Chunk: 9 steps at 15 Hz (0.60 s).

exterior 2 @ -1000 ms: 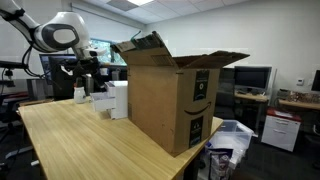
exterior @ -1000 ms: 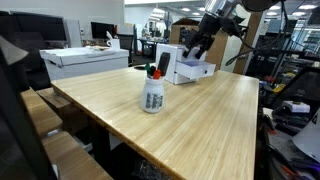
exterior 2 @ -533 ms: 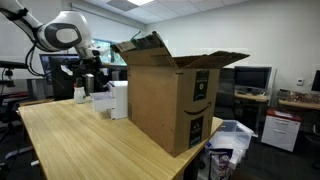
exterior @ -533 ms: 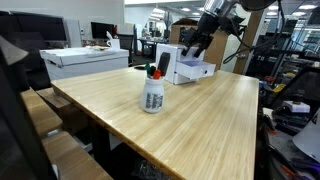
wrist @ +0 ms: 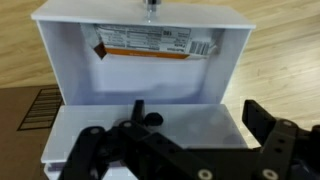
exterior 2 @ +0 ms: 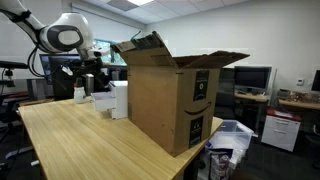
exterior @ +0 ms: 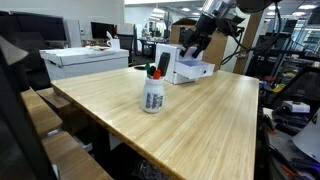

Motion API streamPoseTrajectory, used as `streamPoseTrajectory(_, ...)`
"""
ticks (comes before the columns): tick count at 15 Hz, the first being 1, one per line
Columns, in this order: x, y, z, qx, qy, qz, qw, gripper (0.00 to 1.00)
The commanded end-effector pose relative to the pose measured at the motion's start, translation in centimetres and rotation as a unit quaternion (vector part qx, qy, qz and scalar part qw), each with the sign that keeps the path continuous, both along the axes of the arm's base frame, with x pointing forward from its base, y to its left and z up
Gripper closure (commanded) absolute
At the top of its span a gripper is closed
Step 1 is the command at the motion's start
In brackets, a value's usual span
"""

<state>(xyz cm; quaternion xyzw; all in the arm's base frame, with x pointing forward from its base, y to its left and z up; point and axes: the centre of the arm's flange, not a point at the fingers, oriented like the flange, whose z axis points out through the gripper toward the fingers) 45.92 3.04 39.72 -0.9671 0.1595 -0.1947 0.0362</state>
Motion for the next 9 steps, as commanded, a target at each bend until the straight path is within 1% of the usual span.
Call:
streamPoseTrajectory(1, 1.2, -0.3, -0.3, 0.007, -0.004, 0.010, 0.9999, 0.00)
streamPoseTrajectory(8, 2.4, -0.1, 0.4, 0.006, -0.003, 0.015, 0.9999, 0.00)
streamPoseTrajectory(9, 2.3, 0.0, 0.5, 0.010, 0.004, 0.019, 0.9998, 0.00)
